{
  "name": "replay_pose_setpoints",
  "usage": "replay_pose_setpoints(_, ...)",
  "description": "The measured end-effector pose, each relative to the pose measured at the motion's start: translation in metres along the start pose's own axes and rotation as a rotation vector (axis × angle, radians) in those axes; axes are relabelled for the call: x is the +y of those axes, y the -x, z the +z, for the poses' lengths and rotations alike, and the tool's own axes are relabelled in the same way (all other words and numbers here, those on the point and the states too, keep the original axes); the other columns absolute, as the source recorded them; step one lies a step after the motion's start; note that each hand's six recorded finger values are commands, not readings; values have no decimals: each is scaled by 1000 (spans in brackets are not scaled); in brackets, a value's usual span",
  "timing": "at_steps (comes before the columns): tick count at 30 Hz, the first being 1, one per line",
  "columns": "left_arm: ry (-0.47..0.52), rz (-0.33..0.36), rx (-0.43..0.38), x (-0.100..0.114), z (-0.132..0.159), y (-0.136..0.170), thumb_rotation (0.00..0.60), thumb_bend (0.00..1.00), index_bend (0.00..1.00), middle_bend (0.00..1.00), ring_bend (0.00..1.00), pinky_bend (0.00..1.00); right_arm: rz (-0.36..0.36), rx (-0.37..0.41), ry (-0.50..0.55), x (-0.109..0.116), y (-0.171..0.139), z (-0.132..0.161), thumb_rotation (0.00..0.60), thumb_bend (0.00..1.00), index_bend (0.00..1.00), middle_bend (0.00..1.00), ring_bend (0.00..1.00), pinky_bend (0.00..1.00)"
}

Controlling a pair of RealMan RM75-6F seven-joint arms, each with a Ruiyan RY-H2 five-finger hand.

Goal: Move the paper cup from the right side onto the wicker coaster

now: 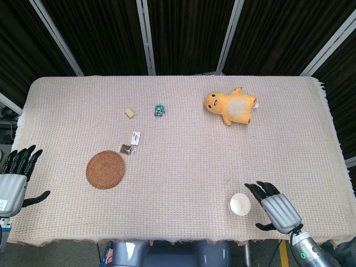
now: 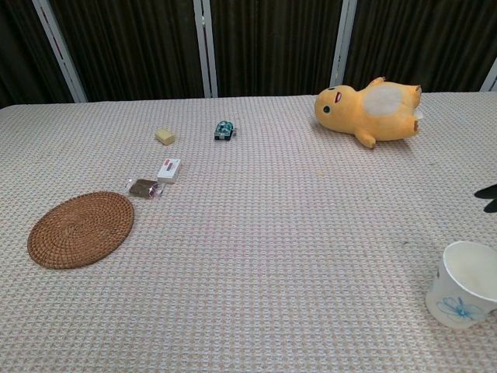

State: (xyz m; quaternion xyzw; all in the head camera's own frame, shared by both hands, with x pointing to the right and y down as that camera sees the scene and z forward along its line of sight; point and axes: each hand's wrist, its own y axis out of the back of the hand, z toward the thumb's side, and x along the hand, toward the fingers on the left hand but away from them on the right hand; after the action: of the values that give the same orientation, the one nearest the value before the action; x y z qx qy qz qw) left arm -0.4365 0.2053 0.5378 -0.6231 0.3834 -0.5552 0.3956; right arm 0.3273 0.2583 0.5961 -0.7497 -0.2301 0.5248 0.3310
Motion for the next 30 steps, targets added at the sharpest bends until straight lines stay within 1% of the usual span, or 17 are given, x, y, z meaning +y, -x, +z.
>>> replay_pose_setpoints(5,-2,0,-1,0,1,1,600,0,0,0,0,0,-27,17,-10,-14,10,2,600,4,128,190,154,177)
replay_pose_setpoints(7,-4,-2,1,-1,1,1,600,0,0,0,0,0,-34,24,-14,-19,14,3,600,31,146,215,179,191)
replay_pose_setpoints(10,-5,-3,5,-1,0,0,600,0,0,0,0,0,-35,33,-19,-26,19,5,600,112,191,287,245,218)
replay_pose_setpoints(12,-4,-3,9,-1,-1,-1,600,0,0,0,0,0,-37,39,-17,-30,24,7,600,170,229,353,298,236)
replay_pose_setpoints(15,-1,-3,16,-1,-2,-2,600,0,0,0,0,0,-51,44,-21,-32,30,9,600,208,264,399,332,248)
replay_pose_setpoints(19,0,-6,23,-1,-4,-3,600,0,0,0,0,0,-70,49,-27,-34,35,12,600,214,283,411,337,250)
replay_pose_setpoints(23,3,-9,30,-1,-6,-5,600,0,0,0,0,0,-82,62,1,-30,39,17,600,215,283,411,338,250)
replay_pose_setpoints(26,7,-12,38,-2,-8,-6,600,0,0,0,0,0,-105,85,27,-20,46,24,600,215,283,411,337,250)
replay_pose_setpoints(30,11,-20,48,-3,-9,-10,600,0,0,0,0,0,-147,124,6,3,65,35,600,214,289,413,337,251)
